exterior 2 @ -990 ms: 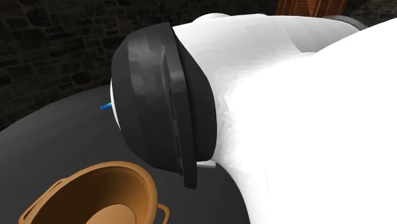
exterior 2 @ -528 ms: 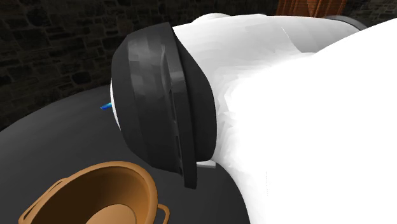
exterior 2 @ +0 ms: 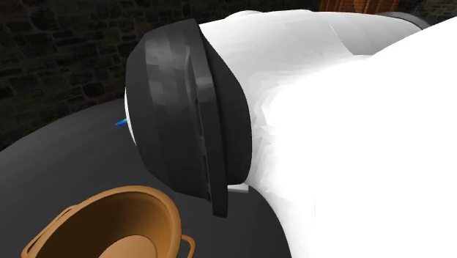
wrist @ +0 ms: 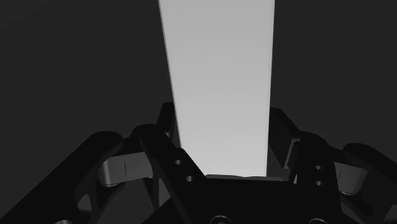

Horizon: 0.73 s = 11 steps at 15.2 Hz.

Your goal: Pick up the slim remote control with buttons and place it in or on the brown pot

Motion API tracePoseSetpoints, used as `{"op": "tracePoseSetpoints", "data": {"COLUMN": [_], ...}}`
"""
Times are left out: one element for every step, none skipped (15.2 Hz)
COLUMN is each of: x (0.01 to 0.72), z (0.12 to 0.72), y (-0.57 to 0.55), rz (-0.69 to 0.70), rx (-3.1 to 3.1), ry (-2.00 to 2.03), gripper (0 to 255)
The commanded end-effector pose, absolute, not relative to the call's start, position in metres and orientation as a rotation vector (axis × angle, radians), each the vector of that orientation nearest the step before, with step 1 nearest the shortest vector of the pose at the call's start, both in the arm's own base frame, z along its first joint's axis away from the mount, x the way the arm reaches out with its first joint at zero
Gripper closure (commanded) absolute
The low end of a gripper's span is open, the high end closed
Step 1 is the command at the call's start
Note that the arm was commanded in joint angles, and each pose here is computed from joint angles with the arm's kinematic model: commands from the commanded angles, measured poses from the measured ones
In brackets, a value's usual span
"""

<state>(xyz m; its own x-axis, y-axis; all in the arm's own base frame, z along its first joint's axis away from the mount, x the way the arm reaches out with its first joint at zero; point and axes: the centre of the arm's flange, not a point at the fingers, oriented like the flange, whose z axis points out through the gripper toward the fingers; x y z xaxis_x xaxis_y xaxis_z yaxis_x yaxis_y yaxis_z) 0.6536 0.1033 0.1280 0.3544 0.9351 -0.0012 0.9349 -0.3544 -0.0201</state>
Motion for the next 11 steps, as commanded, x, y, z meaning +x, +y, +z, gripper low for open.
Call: {"op": "tracePoseSetpoints", "data": {"x": [0.653,0.653,0.653,0.653,0.653,0.653,0.653,0.653,0.653,0.653,0.653], "z": [0.138,0.143,0.148,0.153,0.159,0.164,0.169,0.175,0.18,0.185,0.19], "y": [0.103,0.103,0.103,0.103,0.103,0.103,0.103,0.103,0.103,0.103,0.103], "rz": [0.019,0.019,0.019,0.019,0.019,0.019,0.019,0.019,0.019,0.019,0.019], "rx": [-2.572,-2.572,-2.572,-2.572,-2.572,-2.572,-2.572,-2.572,-2.572,-2.572,-2.572], "ry": [-1.776,-1.776,-1.776,-1.776,-1.776,-1.776,-1.776,-1.776,-1.776,-1.776,-1.776], "gripper": [255,255,255,255,255,255,255,255,255,255,255]}}
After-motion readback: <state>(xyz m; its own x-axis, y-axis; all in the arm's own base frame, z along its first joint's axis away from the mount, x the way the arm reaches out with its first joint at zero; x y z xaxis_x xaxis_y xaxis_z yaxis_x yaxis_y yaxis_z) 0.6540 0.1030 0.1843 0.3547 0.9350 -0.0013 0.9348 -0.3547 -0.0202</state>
